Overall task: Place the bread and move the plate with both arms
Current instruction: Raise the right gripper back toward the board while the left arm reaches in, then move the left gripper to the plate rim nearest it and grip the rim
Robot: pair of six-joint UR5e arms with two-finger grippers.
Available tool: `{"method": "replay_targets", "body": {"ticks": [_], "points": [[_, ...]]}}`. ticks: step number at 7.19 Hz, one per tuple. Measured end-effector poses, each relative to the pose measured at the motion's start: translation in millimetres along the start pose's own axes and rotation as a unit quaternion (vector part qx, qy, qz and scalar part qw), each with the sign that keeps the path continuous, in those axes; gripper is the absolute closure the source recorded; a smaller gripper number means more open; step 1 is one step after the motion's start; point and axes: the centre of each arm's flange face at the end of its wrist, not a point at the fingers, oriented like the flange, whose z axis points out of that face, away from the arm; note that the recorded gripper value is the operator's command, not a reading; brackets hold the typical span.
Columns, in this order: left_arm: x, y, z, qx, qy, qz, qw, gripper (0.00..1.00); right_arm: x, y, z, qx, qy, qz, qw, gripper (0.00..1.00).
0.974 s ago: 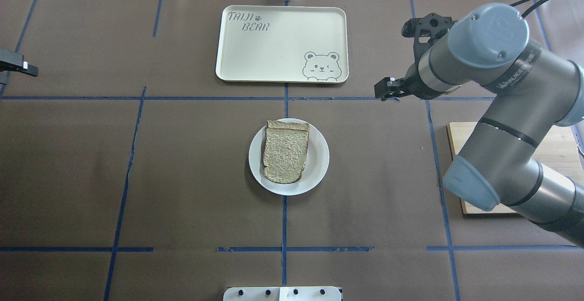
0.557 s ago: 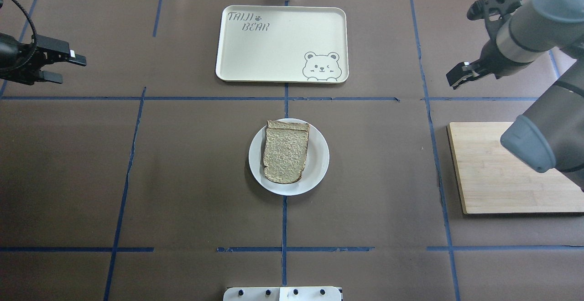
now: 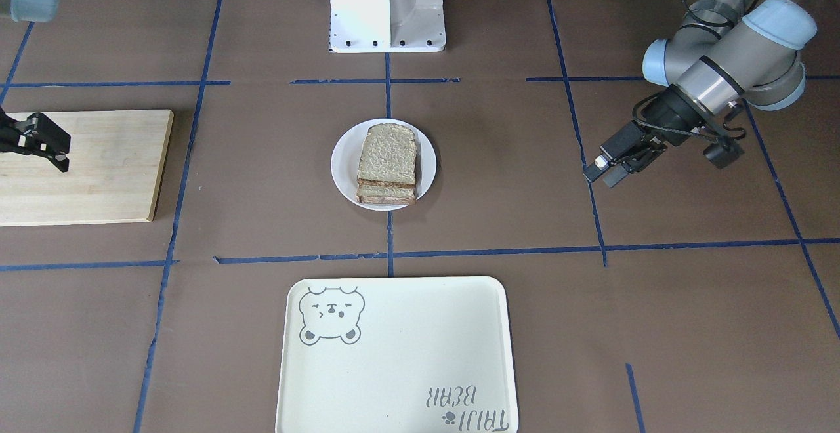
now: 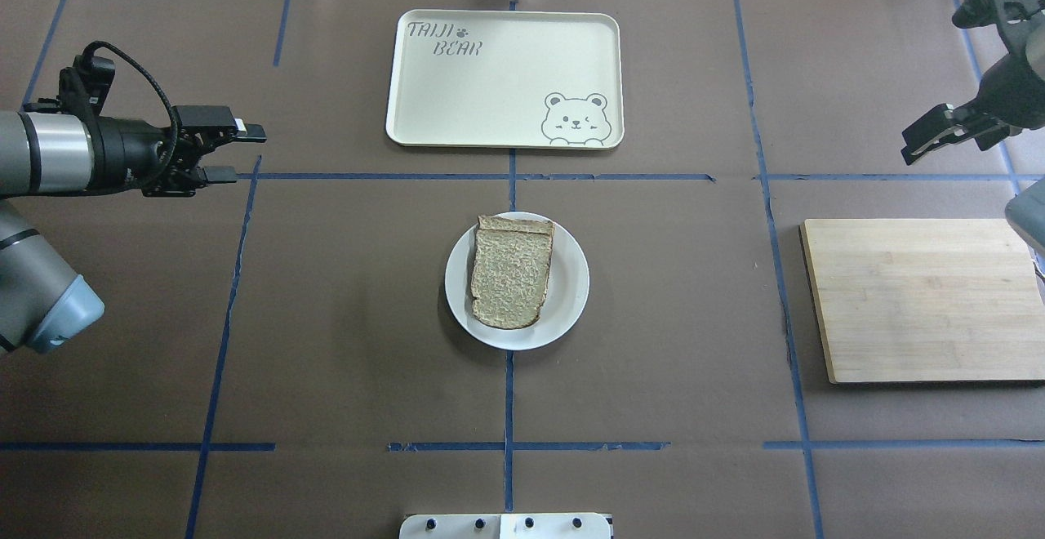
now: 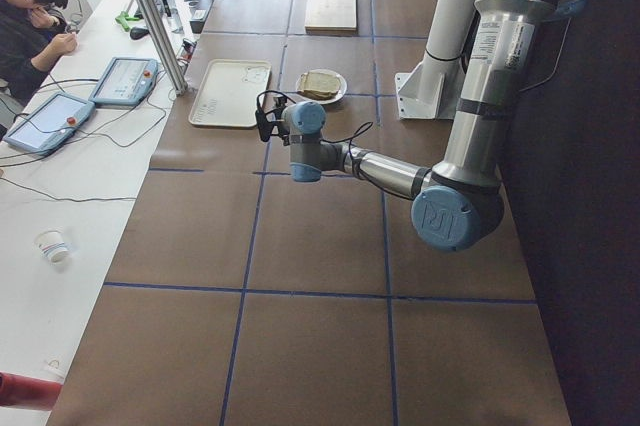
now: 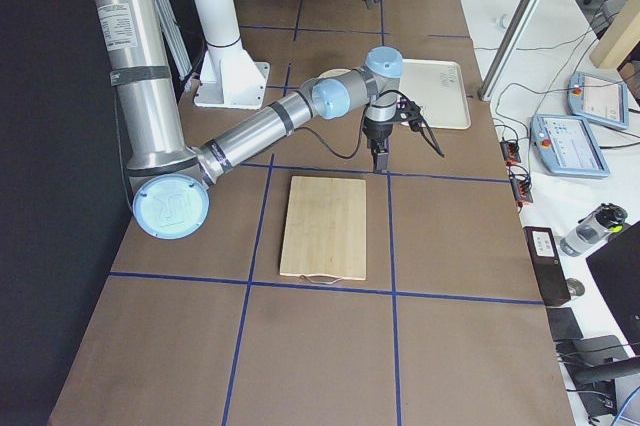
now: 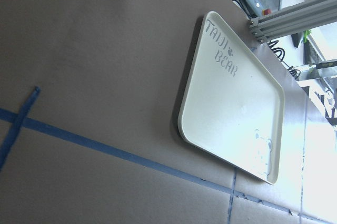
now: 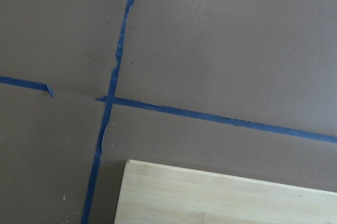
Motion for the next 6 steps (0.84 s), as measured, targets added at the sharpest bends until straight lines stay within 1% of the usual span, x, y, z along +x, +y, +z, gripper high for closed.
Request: {"method": "replay_targets", "body": {"ticks": [2, 3, 4, 5, 6], "points": [[3, 37, 21, 0.005, 0.037, -0.028, 0.9989, 0.0, 35, 13, -5, -0.011, -0.026, 0.012, 0.9995, 0.0], [6, 60, 36, 0.004, 0.054, -0.039, 0.9977, 0.0, 46, 17, -8, -0.011, -0.033, 0.022, 0.9991, 0.0], [11, 90, 57, -0.001, 0.074, -0.056, 0.9957, 0.0, 49, 17, -12, -0.01, -0.04, 0.029, 0.9987, 0.0], [10, 127, 78, -0.005, 0.085, -0.071, 0.9938, 0.13, 48, 16, -15, -0.009, -0.048, 0.033, 0.9982, 0.0], [7, 154, 91, -0.008, 0.09, -0.08, 0.9927, 0.24, 46, 15, -17, -0.008, -0.052, 0.032, 0.9981, 0.0]]}}
